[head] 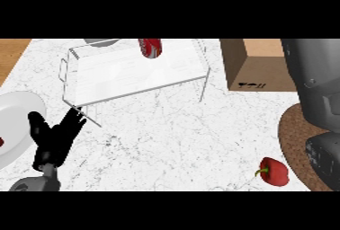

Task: Pick the can from the placemat and place it in the tiered shelf

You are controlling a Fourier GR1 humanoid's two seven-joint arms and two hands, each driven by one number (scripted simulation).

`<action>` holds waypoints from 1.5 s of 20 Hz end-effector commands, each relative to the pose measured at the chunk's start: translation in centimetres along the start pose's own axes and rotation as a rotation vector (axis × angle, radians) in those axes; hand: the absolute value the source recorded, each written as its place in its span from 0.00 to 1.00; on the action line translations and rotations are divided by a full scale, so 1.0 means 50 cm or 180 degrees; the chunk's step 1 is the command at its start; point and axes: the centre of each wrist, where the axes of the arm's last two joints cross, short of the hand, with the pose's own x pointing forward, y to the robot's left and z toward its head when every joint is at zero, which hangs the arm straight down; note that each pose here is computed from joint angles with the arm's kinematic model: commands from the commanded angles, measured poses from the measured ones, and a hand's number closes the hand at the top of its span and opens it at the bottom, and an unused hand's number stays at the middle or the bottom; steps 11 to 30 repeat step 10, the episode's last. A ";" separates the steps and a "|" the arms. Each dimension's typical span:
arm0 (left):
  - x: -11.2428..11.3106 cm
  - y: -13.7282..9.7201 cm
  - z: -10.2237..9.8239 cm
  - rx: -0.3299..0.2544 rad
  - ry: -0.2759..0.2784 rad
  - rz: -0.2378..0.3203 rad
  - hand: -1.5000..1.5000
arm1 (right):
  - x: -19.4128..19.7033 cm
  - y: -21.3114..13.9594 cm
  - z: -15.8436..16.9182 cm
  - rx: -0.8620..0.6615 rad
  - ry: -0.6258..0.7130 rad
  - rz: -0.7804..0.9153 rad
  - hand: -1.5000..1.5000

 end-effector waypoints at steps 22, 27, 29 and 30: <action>-0.050 0.040 0.021 -0.0024 0.0203 0.0031 0.50 | -0.053 -0.286 -0.072 -0.0043 0.0113 -0.0257 0.00; -0.050 0.040 0.021 -0.0024 0.0203 0.0031 0.50 | -0.053 -0.286 -0.072 -0.0043 0.0113 -0.0257 0.00; -0.050 0.040 0.021 -0.0024 0.0203 0.0031 0.50 | -0.053 -0.286 -0.072 -0.0043 0.0113 -0.0257 0.00; -0.050 0.040 0.021 -0.0024 0.0203 0.0031 0.50 | -0.053 -0.286 -0.072 -0.0043 0.0113 -0.0257 0.00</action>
